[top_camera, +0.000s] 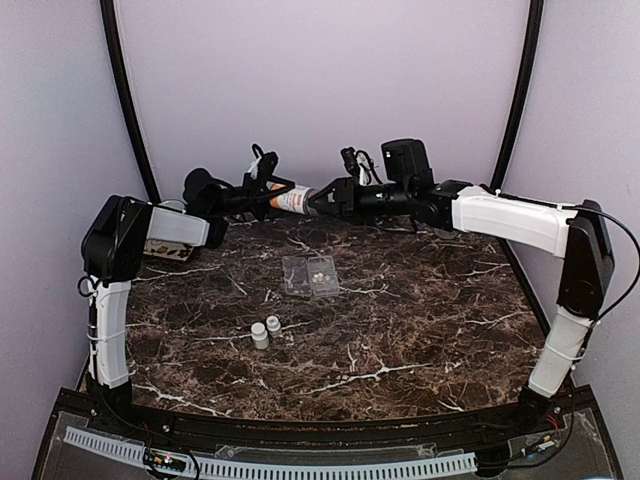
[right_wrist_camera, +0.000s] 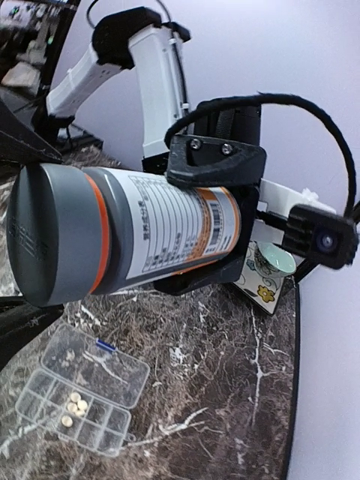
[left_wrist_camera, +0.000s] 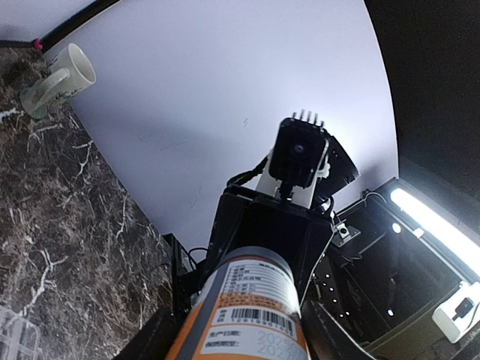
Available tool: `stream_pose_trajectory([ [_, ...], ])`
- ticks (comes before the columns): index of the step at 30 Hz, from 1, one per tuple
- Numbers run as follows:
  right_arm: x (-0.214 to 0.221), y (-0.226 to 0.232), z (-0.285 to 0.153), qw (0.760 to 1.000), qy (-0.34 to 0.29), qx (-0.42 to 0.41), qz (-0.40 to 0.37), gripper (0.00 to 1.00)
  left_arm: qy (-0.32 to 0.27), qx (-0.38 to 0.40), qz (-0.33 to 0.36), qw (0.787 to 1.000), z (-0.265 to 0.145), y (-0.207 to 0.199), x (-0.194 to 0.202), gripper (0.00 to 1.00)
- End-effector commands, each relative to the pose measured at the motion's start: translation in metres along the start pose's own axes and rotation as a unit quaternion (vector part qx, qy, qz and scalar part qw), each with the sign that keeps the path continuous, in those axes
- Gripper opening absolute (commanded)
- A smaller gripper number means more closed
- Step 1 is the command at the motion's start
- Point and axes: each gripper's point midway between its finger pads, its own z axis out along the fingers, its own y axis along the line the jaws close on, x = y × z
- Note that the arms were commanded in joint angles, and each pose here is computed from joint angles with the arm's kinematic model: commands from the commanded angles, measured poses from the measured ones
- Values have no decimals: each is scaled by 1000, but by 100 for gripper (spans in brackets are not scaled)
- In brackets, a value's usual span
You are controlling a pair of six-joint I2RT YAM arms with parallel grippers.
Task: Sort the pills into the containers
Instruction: Close the lid of the pill bottle on the pill bottle.
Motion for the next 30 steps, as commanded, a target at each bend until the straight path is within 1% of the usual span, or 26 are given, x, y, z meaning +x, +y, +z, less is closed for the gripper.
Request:
stream_pose_trajectory([
  [1,-42,36,0,986,-65,-110,111,37,62,1,100,993,30,-34,29,0],
  [4,-47,40,-2,971,-67,-148,174,37,63,-19,117,991,29,-31,32,0],
  [8,-57,47,-9,943,-78,-207,249,37,69,-47,152,985,33,-33,35,0],
  [12,-66,56,-16,895,-85,-288,329,36,80,-71,171,979,38,-30,43,0],
  [14,-68,56,-17,869,-88,-321,365,36,81,-63,168,980,38,-31,46,0],
  [16,-73,57,-23,836,-93,-365,400,37,82,-56,167,981,39,-33,47,0],
  [17,-75,58,-25,823,-93,-382,411,38,81,-54,169,981,39,-33,46,0],
  [18,-76,60,-28,816,-94,-392,415,39,81,-53,169,981,39,-34,46,0],
  [21,-79,61,-29,816,-99,-389,415,45,85,-34,163,982,40,-38,46,0],
  [23,-80,61,-30,817,-100,-391,413,48,87,-20,142,986,41,-40,47,0],
  [27,-77,57,-26,824,-96,-382,408,48,90,1,133,987,42,-44,46,0],
  [30,-76,57,-26,823,-93,-383,409,49,96,5,129,987,43,-44,47,0],
])
